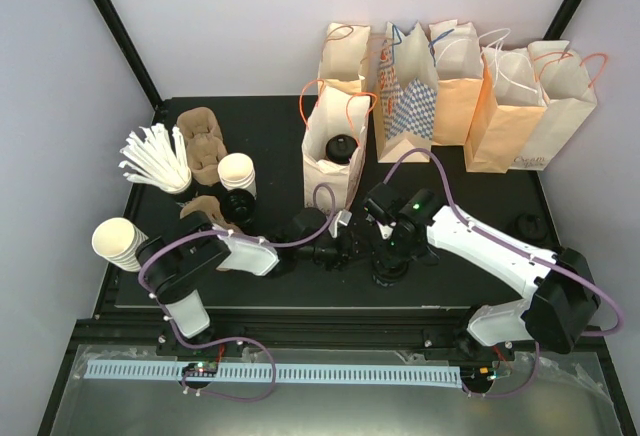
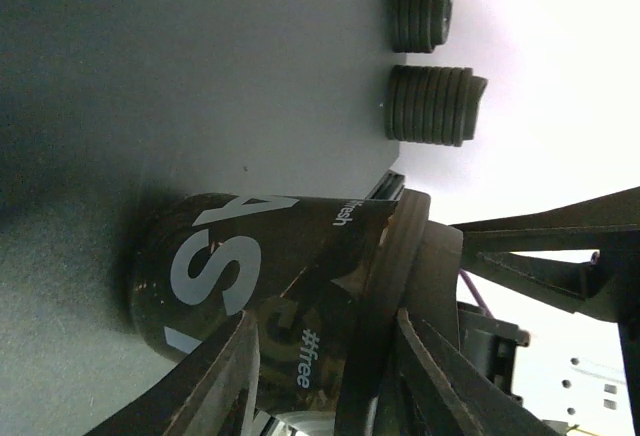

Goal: Pack the takeout coffee

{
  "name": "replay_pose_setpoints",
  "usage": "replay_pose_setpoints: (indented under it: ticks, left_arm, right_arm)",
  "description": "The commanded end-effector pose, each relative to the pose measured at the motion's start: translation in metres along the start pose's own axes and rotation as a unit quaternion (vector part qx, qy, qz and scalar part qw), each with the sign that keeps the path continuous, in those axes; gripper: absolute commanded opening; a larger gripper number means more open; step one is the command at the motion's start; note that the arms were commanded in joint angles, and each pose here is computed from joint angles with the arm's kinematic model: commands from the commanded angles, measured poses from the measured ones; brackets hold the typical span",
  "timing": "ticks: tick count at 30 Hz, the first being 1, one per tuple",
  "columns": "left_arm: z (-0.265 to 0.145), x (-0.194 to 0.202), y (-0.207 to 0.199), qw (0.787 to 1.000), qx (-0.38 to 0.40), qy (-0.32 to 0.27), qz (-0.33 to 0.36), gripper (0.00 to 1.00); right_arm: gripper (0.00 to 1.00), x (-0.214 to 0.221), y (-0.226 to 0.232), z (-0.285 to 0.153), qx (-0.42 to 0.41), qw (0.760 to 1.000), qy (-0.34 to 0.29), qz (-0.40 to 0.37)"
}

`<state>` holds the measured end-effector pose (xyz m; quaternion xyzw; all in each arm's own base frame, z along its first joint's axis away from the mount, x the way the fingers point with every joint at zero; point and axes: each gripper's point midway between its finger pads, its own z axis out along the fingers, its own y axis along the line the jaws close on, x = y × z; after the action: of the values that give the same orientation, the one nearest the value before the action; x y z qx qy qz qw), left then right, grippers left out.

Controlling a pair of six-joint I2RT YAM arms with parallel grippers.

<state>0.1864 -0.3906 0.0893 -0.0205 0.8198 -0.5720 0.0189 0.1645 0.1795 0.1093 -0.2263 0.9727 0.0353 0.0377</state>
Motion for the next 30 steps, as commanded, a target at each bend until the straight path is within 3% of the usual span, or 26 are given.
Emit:
replay_pose_setpoints:
  ticks: [1,9,20,26,30]
  left_arm:
    - [-0.001,0.038,0.035,0.991,-0.113,0.064,-0.016,0.4]
    - [-0.042,0.008,-0.002,0.993,-0.116,0.001,0.025,0.55]
    - [-0.117,-0.015,-0.04,0.991,-0.103,-0.065,0.06,0.62]
    - [-0.16,-0.018,-0.045,0.992,-0.081,-0.077,0.058,0.62]
    - [-0.184,-0.02,-0.05,0.992,-0.07,-0.079,0.069,0.63]
  right_arm:
    - [0.66,0.0,0.025,0.015,-0.055,0.998,0.009,-0.014]
    - [0.66,-0.014,0.034,-0.005,-0.073,0.995,-0.029,-0.07]
    - [0.66,-0.037,0.062,-0.051,-0.136,0.977,-0.1,-0.132]
    - [0.64,-0.031,0.092,-0.076,-0.226,0.953,-0.107,-0.169]
    - [0.64,-0.026,0.101,-0.082,-0.257,0.954,-0.062,-0.14]
